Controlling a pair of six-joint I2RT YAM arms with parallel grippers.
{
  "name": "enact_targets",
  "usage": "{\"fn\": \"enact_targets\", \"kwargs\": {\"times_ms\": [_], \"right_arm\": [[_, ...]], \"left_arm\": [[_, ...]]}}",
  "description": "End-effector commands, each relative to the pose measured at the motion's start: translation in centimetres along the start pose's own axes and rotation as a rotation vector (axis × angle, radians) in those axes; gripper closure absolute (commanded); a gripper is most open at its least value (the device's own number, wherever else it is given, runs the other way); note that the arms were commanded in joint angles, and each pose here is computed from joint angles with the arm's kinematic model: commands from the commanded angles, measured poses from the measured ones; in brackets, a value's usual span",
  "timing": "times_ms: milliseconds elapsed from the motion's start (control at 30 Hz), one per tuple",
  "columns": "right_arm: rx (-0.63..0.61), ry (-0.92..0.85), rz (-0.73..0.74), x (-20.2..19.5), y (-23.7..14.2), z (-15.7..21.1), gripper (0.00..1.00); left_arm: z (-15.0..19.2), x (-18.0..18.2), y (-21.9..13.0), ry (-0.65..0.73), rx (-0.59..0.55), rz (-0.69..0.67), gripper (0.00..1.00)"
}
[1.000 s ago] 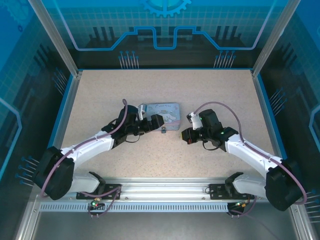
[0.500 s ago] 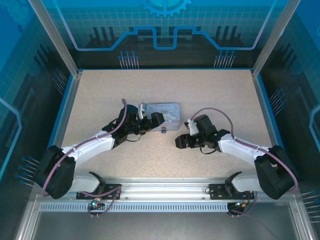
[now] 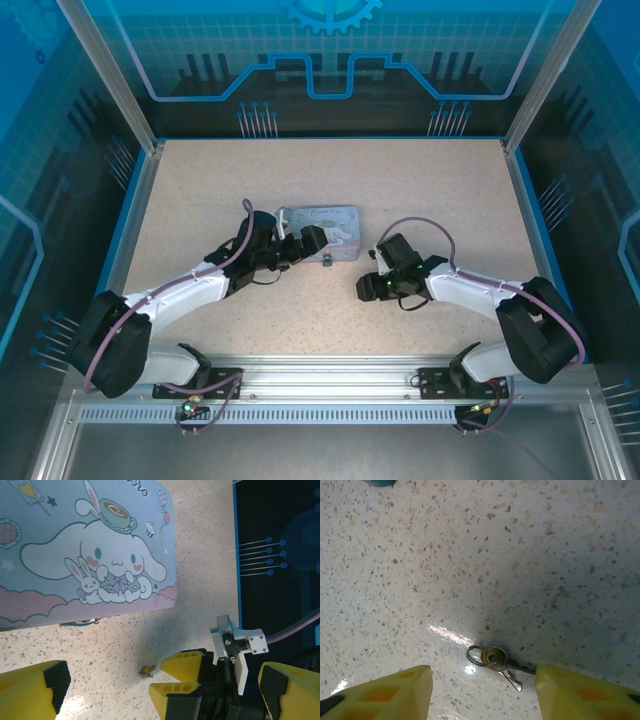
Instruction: Unlock the padlock with the key
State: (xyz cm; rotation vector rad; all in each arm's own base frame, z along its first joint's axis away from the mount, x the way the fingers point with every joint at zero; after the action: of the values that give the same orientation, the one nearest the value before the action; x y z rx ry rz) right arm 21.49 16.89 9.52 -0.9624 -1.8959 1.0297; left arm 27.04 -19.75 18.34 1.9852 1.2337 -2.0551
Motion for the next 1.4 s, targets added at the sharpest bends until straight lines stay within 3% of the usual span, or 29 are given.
{"fn": "enact_targets", "kwargs": {"times_ms": [0,400,900,1367], "right_arm": [[0.035,0.017,0.067,0.4,-0.1,0.1,0.44],[0.081,0.039,0.100,0.8,0.7,1.2,0.45],[0.094,0.007,0.079,2.1,3.1,-2.7,0.45],[0.057,-0.021,0.090,3.4,2.3,-3.0,0.45]], "left_arm": [[0.1,1.1,-0.4,-0.006,-0.021,-0.045,0.01],[0.0,1.2,-0.8,0.008,-0.036,-0.059,0.01],[0.0,1.3,-1.4,0.016,-0.053,-0.069,0.01],[0.0,1.7,-0.8,0.002,-0.044,-0.065,0.01]]}}
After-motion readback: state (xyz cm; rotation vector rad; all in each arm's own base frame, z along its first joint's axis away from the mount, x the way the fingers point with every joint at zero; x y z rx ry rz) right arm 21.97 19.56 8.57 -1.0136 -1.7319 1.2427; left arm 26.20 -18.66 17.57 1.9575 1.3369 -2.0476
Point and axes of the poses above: each hand's point on the last joint's axis, 136 mm out from that joint toward the fingers, its own y axis out along the fingers, its own x axis along the line the jaws close on, z = x × y, the point moved 7 cm from there along -y, back along the fingers, and after that the axes turned 13 degrees about -y, right-handed, at the moved point
